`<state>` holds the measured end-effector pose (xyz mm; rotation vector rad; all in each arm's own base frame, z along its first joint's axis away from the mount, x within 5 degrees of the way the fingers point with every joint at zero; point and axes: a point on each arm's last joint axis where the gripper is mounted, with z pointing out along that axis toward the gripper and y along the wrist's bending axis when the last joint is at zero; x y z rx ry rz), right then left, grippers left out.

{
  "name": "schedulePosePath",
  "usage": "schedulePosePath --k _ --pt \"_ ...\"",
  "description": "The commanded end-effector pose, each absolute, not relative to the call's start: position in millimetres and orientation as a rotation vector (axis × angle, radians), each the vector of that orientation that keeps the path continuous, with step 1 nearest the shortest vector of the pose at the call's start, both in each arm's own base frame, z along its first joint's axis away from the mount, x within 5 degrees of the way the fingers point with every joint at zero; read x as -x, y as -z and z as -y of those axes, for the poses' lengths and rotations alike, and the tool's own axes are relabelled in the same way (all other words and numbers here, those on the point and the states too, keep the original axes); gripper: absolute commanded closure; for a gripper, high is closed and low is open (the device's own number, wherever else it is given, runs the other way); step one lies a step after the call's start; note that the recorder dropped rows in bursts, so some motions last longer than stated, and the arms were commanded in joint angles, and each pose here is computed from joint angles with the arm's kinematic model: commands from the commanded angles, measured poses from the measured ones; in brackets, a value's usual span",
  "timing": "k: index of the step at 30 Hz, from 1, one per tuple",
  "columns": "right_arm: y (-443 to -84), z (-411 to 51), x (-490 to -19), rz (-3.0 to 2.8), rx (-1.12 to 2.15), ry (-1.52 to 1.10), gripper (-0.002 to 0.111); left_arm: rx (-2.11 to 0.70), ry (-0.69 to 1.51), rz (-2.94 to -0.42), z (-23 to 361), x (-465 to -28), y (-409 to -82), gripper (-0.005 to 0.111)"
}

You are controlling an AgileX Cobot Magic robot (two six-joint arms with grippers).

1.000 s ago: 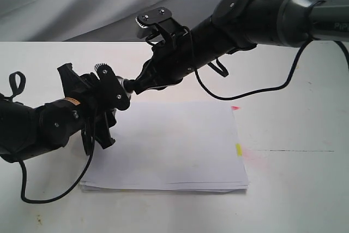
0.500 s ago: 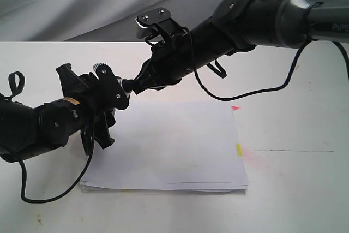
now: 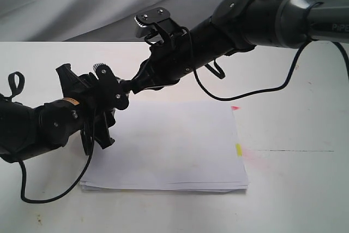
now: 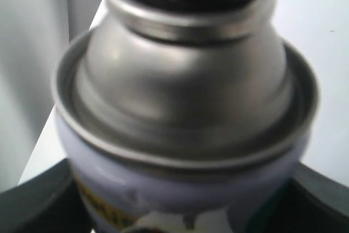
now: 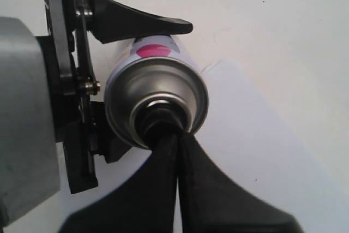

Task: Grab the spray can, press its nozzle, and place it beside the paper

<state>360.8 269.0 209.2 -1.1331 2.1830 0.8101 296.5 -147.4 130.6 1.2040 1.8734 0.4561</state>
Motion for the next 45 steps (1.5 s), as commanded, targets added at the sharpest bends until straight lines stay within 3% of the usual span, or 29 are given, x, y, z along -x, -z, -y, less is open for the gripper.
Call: schedulePosePath --k 1,26,36,45 --pt "-209.1 -272.5 -360.1 -2.174 1.14 -0.836 0.108 -1.184 -0.483 -1.813 150.5 -300.1 -139.0 0.107" --pt "-210.0 -272.5 -359.5 -2.17 1.147 -0.838 0.108 -1.188 -0.483 -1.81 150.7 -300.1 -139.1 0.107" --pt "-262.0 -245.2 -347.1 -2.119 1.219 -0.789 0.108 -1.186 -0.483 -1.812 150.6 -300.1 -139.1 0.107" --pt "-267.2 -242.8 -344.0 -2.142 1.214 -0.771 0.108 -1.182 -0.483 -1.815 150.4 -300.1 -139.0 0.107"
